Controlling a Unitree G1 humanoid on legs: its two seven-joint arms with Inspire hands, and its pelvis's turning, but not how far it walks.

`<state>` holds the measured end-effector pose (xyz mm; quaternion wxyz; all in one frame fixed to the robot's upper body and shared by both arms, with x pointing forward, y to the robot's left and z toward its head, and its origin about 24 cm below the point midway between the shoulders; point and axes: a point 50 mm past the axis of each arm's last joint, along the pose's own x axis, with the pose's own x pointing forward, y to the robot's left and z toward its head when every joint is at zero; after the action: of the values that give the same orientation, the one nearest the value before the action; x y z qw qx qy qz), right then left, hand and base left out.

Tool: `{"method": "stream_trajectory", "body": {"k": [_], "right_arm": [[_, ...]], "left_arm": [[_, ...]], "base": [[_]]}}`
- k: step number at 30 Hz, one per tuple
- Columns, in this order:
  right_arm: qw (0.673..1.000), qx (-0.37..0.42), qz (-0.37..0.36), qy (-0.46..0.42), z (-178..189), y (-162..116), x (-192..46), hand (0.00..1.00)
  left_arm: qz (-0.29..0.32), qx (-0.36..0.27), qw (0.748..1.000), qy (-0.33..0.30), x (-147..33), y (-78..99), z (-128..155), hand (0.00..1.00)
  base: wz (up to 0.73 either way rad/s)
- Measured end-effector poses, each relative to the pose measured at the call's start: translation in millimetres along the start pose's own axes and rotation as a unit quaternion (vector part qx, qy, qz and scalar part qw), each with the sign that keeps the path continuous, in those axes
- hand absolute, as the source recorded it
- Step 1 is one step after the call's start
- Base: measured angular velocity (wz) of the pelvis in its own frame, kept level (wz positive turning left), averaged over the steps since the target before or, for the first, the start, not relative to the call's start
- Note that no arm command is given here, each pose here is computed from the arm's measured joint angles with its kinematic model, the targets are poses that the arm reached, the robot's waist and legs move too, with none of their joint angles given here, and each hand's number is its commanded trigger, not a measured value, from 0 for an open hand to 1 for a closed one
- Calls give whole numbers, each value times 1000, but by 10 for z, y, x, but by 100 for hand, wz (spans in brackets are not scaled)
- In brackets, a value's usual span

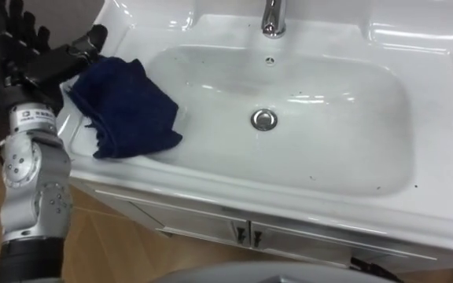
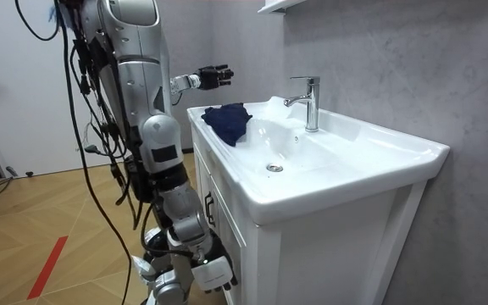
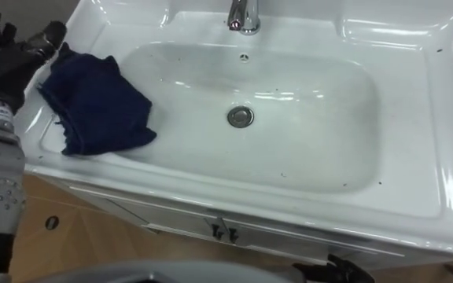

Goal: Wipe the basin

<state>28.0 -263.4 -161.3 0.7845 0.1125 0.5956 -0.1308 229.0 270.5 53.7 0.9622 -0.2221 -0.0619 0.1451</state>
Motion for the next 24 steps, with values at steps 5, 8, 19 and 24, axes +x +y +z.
{"method": "stream_trajectory", "body": {"k": [5, 8, 19, 24], "right_arm": [[1000, 8, 2, -1, 32, 14, 7, 0], [1000, 19, 0, -5, 42, 2, 3, 0], [1000, 28, -11, -3, -40, -92, -39, 0], [999, 31, -31, 8, -127, -154, -66, 0]], "left_arm": [[-7, -54, 997, 61, -78, 131, -194, 0], [-2, -58, 996, 73, -109, 182, -229, 0], [98, -28, 995, 19, -112, 484, 40, 0], [196, -11, 980, -17, -174, 730, 228, 0]], "base": [[0], [0], [-2], [2]]}}
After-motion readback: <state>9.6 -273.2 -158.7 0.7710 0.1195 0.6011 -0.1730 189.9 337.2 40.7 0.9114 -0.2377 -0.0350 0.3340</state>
